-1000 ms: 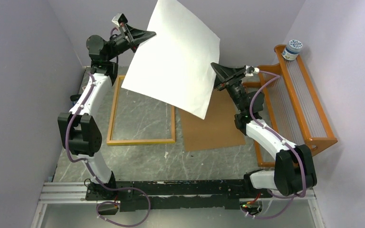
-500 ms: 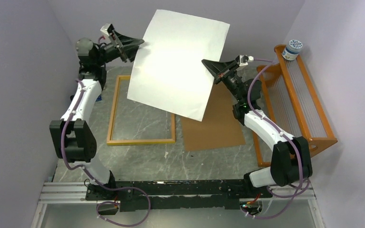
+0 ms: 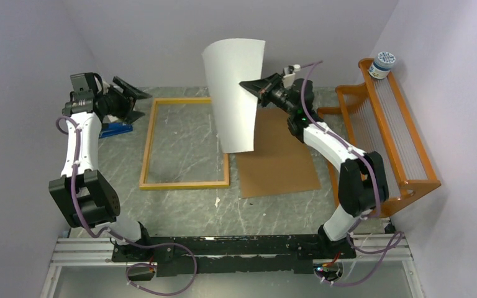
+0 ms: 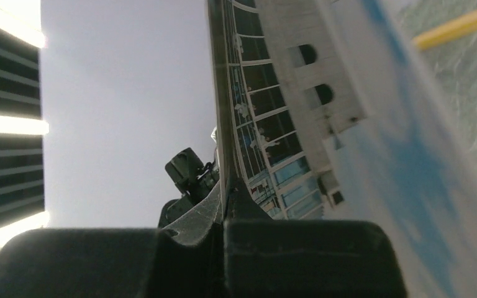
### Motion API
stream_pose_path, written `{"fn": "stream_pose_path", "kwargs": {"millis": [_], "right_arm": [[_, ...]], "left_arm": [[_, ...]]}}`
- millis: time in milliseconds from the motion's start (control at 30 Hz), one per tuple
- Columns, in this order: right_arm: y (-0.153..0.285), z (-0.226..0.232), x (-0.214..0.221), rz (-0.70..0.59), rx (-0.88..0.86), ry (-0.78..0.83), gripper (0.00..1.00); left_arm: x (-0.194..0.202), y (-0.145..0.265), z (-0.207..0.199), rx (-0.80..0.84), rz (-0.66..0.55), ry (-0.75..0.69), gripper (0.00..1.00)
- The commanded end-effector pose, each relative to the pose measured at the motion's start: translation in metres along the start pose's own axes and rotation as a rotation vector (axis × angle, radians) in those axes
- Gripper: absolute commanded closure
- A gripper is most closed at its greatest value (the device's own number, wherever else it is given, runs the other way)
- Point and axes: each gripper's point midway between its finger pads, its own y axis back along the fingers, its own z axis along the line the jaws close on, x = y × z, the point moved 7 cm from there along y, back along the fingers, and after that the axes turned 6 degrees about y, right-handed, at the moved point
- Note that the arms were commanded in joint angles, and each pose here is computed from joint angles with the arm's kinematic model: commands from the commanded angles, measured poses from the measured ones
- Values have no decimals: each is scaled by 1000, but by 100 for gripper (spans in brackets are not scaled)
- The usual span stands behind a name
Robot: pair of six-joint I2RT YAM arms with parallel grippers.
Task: Put the photo into the frame
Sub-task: Turn over the photo from the photo frame.
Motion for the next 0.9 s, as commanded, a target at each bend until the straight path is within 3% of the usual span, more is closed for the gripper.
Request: {"fn": "stream_pose_path", "kwargs": {"millis": [0, 400, 867], "right_arm": [[-32, 7, 24, 118, 20, 0, 100], [-92, 18, 63, 224, -16, -38, 100], [-94, -159, 91, 269, 447, -16, 100]], "left_arm": [[-3, 12, 59, -315, -65, -77, 22], [-19, 35, 93, -515, -233, -52, 23], [-11, 24, 132, -547, -152, -16, 24]]}}
